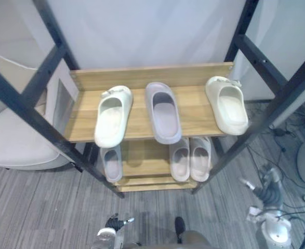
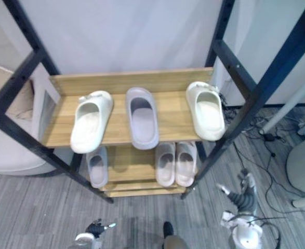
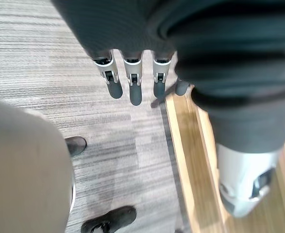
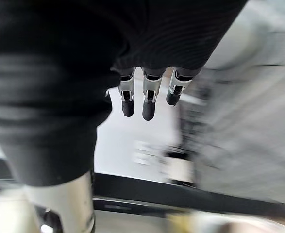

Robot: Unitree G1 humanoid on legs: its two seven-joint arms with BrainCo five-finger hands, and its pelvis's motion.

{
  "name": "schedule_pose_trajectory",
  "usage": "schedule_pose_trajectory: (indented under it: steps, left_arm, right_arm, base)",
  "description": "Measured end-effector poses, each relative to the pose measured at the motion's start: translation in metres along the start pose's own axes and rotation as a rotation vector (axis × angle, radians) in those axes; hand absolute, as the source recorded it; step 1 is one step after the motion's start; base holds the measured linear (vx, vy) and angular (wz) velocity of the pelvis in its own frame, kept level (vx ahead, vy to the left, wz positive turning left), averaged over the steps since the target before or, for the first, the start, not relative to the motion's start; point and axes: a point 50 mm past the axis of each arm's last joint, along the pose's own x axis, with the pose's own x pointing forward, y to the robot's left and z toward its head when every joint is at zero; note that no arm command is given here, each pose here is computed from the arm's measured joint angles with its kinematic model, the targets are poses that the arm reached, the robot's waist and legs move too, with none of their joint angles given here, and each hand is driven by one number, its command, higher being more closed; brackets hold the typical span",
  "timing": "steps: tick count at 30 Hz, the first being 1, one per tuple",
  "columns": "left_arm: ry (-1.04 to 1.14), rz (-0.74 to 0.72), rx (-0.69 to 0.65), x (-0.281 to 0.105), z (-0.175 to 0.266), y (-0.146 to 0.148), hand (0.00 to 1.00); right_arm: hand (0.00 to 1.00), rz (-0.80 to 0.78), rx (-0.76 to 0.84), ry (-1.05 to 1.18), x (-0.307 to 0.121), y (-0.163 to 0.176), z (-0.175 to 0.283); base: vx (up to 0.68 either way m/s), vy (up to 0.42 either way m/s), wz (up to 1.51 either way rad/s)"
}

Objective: Organize the slippers on the shoe rack

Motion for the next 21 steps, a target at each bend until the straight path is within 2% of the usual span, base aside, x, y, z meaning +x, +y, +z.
schedule_pose_trajectory:
  steps: [7,21]
  left_arm:
    - [-0.028,-0.036,0.056,-0.001,0.002,-0.009,0.00]
    - [-0.028,-0.037,0.084,-0.001,0.000,-0.008,0.00]
  right_arm:
    - [0.00,0.043,-0.042,-0.240,-0.001,0.008,0.047]
    - [0.00,0.261,0.031,-0.454,0.004,0.032,0.086]
  base:
    - [-0.01,0.037,0.02]
    - [-0.01,0.024,0.08]
